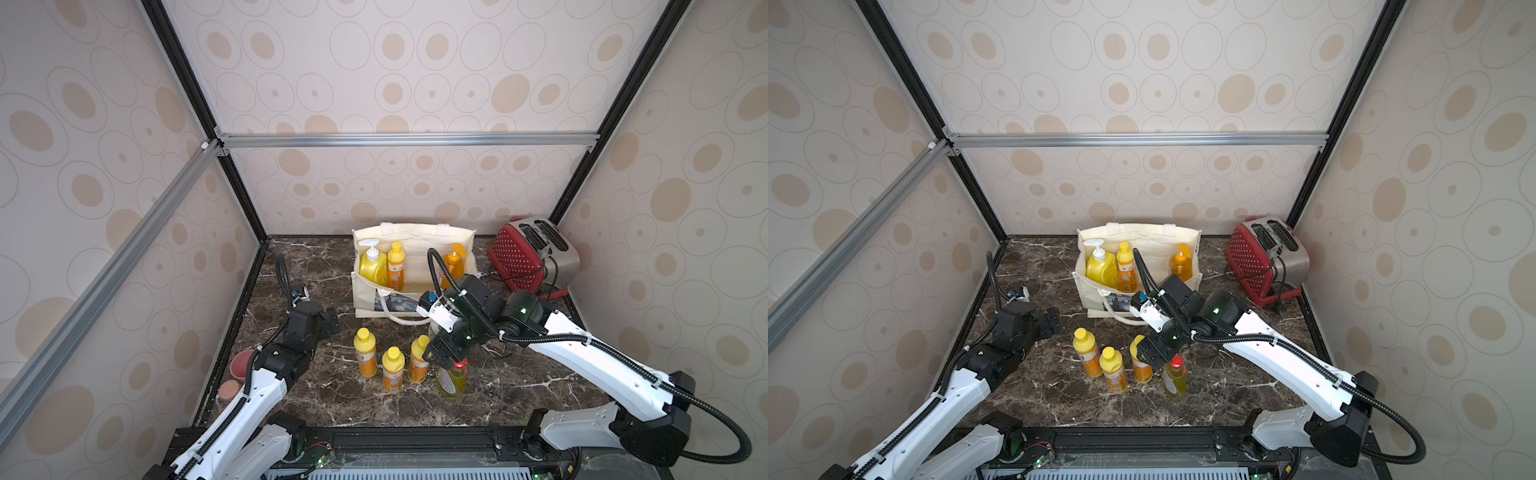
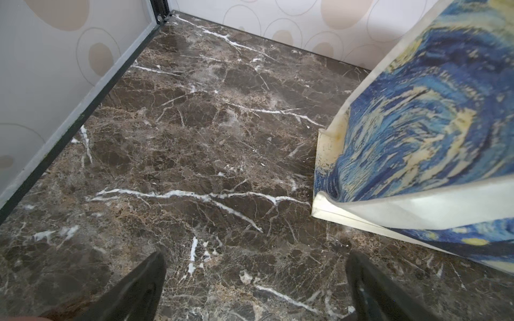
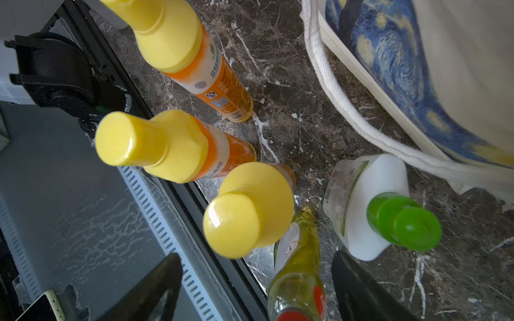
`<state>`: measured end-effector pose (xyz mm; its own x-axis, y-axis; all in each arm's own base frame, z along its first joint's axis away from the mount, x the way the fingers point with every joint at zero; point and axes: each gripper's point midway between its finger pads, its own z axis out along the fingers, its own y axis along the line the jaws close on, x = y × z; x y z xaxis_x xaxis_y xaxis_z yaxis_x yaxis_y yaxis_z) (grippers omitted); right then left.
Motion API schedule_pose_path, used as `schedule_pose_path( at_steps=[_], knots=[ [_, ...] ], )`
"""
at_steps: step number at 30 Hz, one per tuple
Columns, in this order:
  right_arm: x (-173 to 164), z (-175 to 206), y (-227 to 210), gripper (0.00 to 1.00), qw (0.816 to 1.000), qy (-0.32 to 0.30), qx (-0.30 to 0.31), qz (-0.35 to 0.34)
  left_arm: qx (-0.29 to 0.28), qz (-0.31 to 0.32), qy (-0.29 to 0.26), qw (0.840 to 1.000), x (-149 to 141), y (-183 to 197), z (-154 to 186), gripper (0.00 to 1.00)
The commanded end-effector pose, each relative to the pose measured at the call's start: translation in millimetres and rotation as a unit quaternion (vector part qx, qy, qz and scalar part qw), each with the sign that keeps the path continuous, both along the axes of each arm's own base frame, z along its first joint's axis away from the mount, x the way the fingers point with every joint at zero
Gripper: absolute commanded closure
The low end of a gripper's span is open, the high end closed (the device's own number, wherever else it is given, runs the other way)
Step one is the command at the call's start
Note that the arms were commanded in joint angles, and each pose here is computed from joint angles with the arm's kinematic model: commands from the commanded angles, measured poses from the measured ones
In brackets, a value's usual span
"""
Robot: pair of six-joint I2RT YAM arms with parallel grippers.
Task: Pack dish soap into the shopping bag
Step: Pick up the bottle of dish soap at the center of the board.
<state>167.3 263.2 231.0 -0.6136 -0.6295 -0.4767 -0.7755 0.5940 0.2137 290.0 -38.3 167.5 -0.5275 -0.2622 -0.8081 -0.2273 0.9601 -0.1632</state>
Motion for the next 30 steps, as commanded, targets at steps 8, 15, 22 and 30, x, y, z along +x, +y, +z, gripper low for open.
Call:
schedule_pose_path(
  at_steps=[8,15,22,30],
  knots=[
    [5,-27,21,0.17,1.000,-0.009,-0.023,0.010,-0.012,0.015,-0.034,0.999,11,1,16,0.01],
    [10,-38,26,0.24,0.999,-0.011,-0.041,0.011,-0.014,0.012,-0.037,0.999,11,0,17,0.01],
    [9,-41,22,0.36,0.998,-0.020,-0.064,0.012,-0.013,0.011,-0.035,0.999,11,-1,16,0.01],
    [10,-11,19,0.54,0.997,-0.043,-0.056,0.013,-0.014,0.011,-0.037,0.999,11,0,17,0.01]
  ],
)
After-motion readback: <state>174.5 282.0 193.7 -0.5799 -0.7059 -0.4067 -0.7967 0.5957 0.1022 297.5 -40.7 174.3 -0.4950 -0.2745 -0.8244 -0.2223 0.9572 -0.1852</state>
